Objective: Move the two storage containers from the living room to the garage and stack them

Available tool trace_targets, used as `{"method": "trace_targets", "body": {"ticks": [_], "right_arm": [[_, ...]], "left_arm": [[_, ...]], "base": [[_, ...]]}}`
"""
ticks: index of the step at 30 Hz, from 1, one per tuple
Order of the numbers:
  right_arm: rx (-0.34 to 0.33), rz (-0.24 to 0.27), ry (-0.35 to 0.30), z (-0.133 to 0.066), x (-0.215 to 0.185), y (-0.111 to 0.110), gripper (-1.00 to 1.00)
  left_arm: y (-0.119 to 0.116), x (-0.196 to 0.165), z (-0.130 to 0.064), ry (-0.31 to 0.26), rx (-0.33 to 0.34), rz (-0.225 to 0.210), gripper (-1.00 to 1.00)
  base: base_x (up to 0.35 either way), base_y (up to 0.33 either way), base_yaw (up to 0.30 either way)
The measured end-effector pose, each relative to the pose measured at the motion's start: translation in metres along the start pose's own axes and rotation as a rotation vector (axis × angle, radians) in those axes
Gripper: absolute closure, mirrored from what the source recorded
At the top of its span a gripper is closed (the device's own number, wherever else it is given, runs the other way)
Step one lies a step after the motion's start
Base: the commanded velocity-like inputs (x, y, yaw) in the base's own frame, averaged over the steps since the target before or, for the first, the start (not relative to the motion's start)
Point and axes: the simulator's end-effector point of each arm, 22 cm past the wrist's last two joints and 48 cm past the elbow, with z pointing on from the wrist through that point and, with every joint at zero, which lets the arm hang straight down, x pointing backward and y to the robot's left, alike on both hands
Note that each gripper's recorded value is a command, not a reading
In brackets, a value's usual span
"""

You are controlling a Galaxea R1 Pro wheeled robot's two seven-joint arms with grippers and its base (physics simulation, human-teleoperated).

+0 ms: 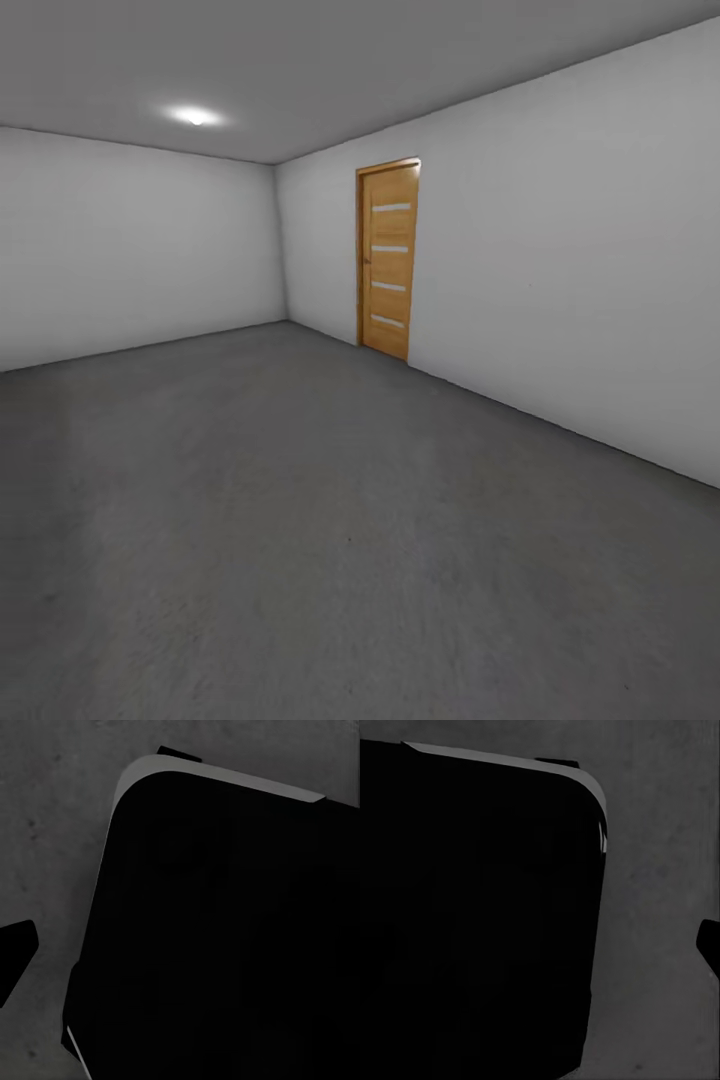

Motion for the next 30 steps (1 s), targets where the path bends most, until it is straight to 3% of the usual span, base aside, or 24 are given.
{"method": "trace_targets", "body": {"ticks": [17, 30], "right_arm": [[0.003, 0.001, 0.0, 0.0, 0.0001, -0.0019, -1.0], [0.006, 0.0, -0.001, -0.0001, 0.0001, -0.0046, -1.0]], "left_arm": [[-0.0001, -0.0014, 0.0, -0.005, 0.0, -0.002, -1.0], [-0.0011, -0.0017, 0.0, -0.006, 0.001, -0.004, -1.0]], "base": [[0.331, 0.0, 0.276], [0.331, 0.0, 0.027]]}}
